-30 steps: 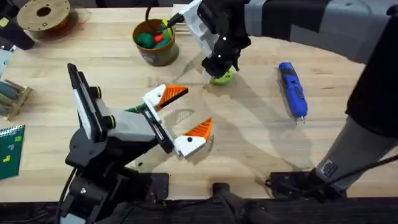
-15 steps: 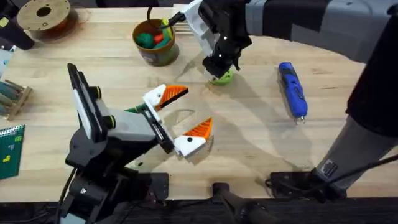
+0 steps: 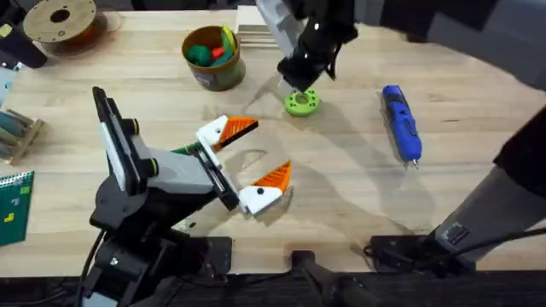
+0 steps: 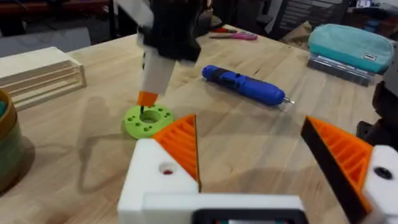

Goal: Pick up the gripper from the table and insert it into the empty holder that is missing its gripper. Then pick up a screw, insert it into the mounting hole, and use the screwdriver to tighten it. Finally, clean up the table by picking up the vegetable and placing it into the bucket.

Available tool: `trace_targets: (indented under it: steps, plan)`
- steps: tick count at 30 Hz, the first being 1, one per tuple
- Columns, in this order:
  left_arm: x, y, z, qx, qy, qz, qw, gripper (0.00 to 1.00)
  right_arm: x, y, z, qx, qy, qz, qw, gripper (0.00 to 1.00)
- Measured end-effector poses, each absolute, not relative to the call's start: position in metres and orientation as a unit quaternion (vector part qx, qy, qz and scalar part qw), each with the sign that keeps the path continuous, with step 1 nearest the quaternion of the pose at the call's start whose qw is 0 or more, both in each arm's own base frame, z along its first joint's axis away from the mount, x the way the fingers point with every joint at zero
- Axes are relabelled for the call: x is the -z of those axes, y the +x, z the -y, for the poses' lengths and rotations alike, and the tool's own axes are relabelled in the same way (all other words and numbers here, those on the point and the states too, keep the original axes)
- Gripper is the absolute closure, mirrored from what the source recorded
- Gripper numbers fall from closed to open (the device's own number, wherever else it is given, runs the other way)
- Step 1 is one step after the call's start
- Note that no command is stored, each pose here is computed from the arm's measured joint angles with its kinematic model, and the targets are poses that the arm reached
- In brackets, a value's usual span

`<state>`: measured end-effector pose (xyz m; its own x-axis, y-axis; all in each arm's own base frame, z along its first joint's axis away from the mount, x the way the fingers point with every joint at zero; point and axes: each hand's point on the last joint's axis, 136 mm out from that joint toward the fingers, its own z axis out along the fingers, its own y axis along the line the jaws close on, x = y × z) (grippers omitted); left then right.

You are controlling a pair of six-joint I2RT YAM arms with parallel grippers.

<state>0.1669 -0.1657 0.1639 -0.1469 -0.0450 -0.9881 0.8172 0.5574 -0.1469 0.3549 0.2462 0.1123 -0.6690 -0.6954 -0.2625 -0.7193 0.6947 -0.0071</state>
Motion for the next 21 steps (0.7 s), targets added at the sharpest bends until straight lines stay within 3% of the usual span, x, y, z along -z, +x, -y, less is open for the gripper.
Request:
trace_targets:
  steps: [9, 16, 21]
  plan:
    - [-0.164, 0.167, 0.166, 0.369, 0.292, -0.661, 0.584, 0.014, -0.162, 0.336, -0.253, -0.091, -0.392, -0.91, 0.098, 0.994]
    - [-0.164, 0.167, 0.166, 0.369, 0.292, -0.661, 0.584, 0.014, -0.225, 0.325, -0.273, -0.157, -0.402, -0.893, 0.125, 0.994]
    - [-0.164, 0.167, 0.166, 0.369, 0.292, -0.661, 0.584, 0.015, -0.246, 0.308, -0.296, -0.204, -0.421, -0.874, 0.13, 0.994]
